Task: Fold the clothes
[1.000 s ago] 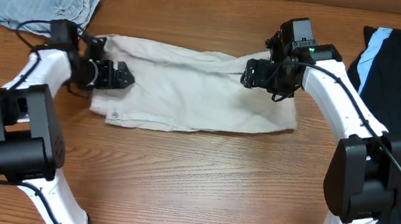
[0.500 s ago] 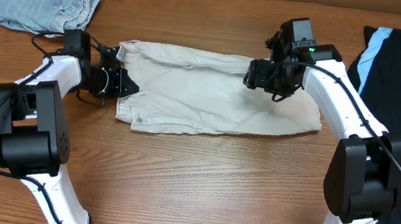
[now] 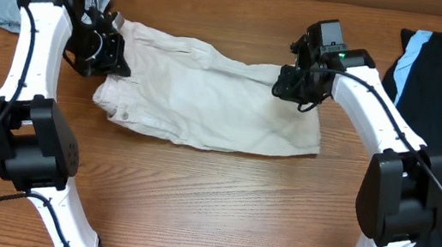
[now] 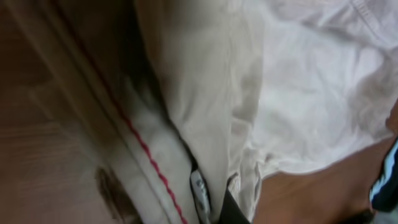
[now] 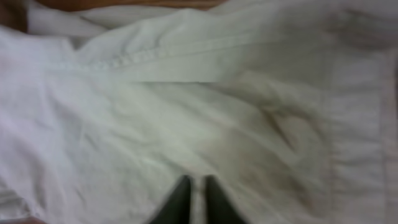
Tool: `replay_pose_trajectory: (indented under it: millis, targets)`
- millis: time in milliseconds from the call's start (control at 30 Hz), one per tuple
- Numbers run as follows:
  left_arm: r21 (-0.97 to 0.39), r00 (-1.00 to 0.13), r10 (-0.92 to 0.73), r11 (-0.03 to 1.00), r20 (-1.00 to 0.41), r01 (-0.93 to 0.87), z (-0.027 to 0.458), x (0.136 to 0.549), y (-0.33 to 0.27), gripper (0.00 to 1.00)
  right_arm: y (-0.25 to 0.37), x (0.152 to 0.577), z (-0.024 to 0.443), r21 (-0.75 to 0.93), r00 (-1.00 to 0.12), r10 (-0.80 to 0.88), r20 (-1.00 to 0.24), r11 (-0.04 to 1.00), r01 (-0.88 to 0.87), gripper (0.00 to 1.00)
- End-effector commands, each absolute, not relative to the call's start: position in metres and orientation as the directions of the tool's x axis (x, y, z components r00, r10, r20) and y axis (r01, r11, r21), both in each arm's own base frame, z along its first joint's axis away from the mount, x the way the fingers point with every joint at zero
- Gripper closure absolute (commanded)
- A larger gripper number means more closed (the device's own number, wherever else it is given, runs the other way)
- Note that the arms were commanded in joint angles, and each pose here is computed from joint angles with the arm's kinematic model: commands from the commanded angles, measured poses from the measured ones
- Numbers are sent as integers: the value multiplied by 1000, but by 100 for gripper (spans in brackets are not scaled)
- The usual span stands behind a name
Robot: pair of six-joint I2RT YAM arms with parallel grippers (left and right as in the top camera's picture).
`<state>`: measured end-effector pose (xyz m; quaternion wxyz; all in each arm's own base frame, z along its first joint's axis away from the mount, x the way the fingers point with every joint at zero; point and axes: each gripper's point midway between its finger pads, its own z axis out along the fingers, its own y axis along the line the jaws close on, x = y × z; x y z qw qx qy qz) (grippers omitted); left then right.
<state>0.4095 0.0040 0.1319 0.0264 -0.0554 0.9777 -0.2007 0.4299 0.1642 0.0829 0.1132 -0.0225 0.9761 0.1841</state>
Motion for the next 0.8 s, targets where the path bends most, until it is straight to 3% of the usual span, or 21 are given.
replay_pose_trajectory:
  millis: [0, 233, 433, 767]
  targets:
    - [-282, -989, -70, 959, -131, -30, 178, 415, 18, 96, 177, 432, 92, 363, -966, -26, -258, 924, -122, 96]
    - [-88, -975, 33, 995, -222, 53, 229, 415, 14, 96, 178, 430, 68, 362, -979, -9, -204, 928, -84, 96]
    - [-72, -962, 161, 981, -221, 181, 229, 414, -30, 96, 176, 425, 43, 347, -986, -11, -164, 935, -68, 96]
    - [-130, -940, 231, 954, -251, 269, 232, 409, -110, 96, 158, 414, 2, 290, -987, 30, -155, 957, -16, 96]
